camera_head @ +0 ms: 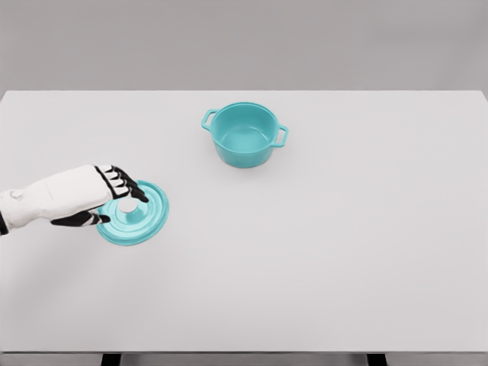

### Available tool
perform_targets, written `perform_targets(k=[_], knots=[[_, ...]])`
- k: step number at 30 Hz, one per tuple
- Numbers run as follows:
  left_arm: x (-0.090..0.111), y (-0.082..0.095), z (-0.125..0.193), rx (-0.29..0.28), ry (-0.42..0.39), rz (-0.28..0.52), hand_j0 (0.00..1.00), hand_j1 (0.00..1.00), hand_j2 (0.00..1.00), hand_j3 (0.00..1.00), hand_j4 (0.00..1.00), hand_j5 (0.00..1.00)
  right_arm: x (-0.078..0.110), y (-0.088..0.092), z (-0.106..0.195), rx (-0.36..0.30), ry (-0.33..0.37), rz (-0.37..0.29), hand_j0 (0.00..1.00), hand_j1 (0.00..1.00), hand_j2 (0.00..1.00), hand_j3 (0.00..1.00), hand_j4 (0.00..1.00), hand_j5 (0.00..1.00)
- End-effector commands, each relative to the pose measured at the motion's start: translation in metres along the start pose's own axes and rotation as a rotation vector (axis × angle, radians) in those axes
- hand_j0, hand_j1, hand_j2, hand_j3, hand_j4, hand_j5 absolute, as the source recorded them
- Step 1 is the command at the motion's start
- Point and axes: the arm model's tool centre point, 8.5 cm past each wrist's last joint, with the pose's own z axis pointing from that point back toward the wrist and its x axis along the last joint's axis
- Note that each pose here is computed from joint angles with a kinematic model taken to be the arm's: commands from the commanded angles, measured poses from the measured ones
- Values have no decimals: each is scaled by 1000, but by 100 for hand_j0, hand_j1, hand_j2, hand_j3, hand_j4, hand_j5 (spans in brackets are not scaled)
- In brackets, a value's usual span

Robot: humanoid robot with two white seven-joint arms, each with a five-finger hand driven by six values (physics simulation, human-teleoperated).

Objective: Cover the pot with left arm

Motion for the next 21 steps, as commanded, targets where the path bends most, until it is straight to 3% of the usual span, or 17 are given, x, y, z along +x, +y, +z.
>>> perform_targets(k=[1,21], knots=[[1,-6,-5,4,-6,22,78,78,78,78,78,78,0,0,0,0,-1,0,100,100,100,100,100,100],[-20,-30,-21,7,63,68,78,78,78,78,78,78,0,0,0,0,0,0,100,100,100,100,100,100]])
